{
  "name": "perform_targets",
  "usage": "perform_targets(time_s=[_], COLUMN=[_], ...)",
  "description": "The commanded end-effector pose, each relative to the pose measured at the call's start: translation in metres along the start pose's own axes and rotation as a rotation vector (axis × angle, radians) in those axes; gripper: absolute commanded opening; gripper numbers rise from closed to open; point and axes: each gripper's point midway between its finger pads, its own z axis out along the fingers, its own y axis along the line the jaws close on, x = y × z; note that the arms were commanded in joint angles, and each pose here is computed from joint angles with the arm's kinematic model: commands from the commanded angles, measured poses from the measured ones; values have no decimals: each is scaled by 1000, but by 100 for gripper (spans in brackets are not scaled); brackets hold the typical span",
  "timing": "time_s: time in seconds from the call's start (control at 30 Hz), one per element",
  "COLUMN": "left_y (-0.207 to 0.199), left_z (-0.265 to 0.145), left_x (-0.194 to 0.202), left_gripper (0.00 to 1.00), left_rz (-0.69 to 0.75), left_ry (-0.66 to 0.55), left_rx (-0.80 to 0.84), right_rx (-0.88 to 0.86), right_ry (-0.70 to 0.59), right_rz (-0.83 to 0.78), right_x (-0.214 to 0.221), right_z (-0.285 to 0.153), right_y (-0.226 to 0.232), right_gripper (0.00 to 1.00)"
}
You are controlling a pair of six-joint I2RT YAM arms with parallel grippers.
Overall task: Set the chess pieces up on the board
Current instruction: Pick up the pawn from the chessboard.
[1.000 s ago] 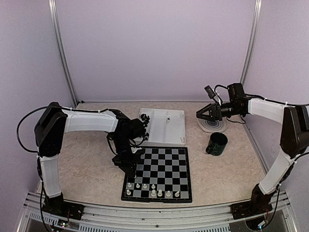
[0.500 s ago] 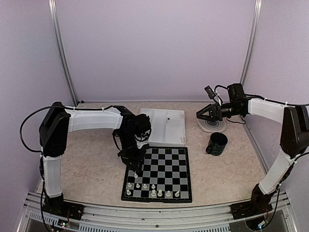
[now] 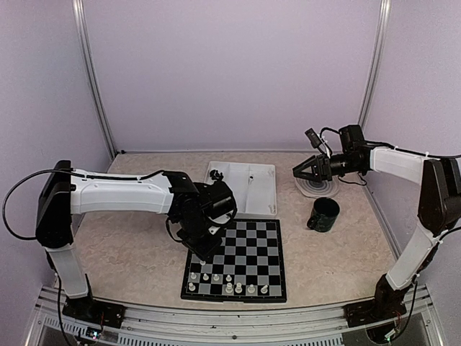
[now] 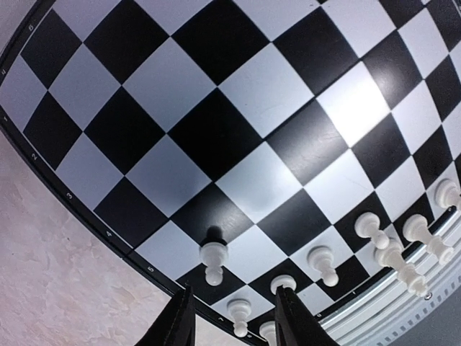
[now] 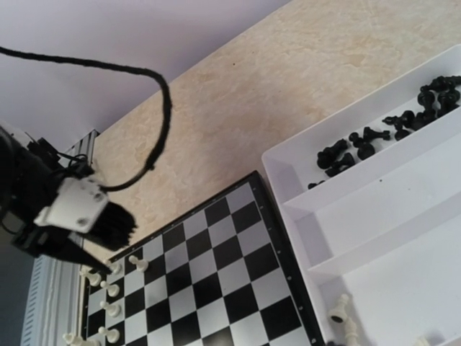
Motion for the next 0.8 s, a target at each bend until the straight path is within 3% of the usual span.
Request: perform_targets(time_s=[0.0,0.23,0.77], left_y=[8,10,12], left_z=[9,18,34], left_x=[-4,1,13], left_gripper=[38,37,23], left_rz=[-7,-16,-15], left_ry=[-33,-8,61], left_rx=[-34,-15,-2], right_rx=[-21,-15,-20], right_ry=[3,2,2], right_rz=[19,16,14], right_x=[6,6,7], right_z=[2,1,2], right_y=[1,0,1], right_gripper=[55,55,56])
